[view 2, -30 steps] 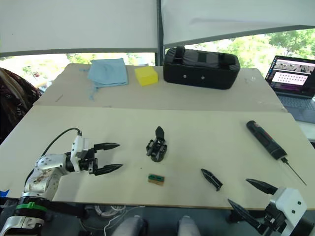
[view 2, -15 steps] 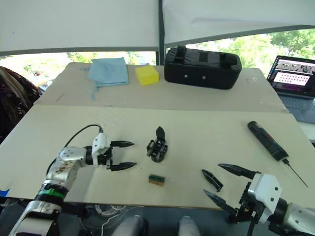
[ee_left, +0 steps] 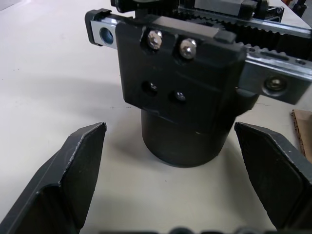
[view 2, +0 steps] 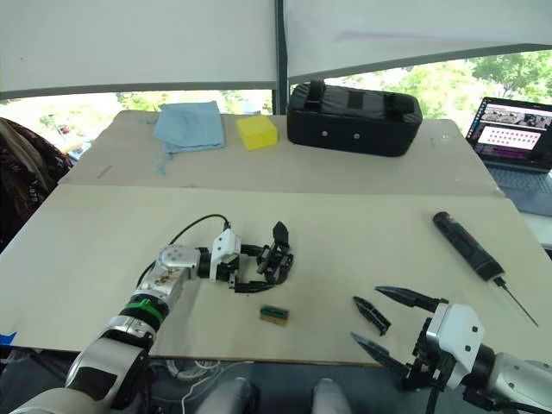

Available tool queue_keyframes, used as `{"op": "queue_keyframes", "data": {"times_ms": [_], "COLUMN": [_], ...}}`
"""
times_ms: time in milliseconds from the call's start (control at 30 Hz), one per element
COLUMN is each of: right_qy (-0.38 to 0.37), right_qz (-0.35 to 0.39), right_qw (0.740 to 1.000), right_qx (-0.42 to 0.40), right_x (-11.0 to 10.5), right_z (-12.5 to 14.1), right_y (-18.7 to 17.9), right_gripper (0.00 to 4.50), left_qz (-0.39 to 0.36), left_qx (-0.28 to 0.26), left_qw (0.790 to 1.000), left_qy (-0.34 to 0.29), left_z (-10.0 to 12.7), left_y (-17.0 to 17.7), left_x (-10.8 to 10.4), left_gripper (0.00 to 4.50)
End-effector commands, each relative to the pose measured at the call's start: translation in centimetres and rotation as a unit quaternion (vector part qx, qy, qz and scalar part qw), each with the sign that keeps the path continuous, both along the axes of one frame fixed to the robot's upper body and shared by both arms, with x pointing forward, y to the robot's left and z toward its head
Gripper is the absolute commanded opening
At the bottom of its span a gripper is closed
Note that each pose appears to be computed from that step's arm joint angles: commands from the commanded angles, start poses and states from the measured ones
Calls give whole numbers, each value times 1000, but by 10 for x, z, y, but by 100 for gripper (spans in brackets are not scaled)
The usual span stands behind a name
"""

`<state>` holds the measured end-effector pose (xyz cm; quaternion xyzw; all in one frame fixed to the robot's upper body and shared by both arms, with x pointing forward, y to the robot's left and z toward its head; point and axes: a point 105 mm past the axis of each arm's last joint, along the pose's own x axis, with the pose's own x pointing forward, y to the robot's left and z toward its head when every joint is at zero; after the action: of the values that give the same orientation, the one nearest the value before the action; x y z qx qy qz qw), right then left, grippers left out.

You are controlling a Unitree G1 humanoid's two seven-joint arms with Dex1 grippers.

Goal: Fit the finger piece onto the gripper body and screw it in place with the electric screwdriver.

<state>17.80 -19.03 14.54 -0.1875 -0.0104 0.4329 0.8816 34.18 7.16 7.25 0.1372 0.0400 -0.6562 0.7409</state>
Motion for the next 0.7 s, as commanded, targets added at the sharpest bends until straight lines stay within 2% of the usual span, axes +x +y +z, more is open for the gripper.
{"op": "queue_keyframes", "data": {"times_ms": [33,67,167,267,400,567,700], "right_qy": [-20,-20,-18,-15,-9,-5,-1], "right_qz": [9,8,0,-2,-6,-7,-6], "right_qw": [1000,1000,1000,1000,1000,1000,1000], "right_qx": [-9,-10,-13,-15,-17,-19,-20], "right_x": [-2,-2,-2,-4,-6,-6,-5], "right_z": [9,8,8,6,2,0,-3], "right_y": [5,5,4,3,2,1,0], "right_gripper": [450,450,450,450,450,450,450], "left_qz": [-25,-29,-46,-54,-40,27,45], "left_qx": [5,3,-14,-26,-53,-70,-75], "left_qw": [1000,1000,999,998,998,997,996], "left_qy": [-4,-5,1,4,-7,-23,-22], "left_z": [-1,-1,2,3,6,11,11], "left_y": [-9,-10,-13,-14,-14,-9,-14], "left_x": [-2,-2,-5,-8,-10,-6,-18], "left_gripper": [446,446,367,230,227,227,227]}}
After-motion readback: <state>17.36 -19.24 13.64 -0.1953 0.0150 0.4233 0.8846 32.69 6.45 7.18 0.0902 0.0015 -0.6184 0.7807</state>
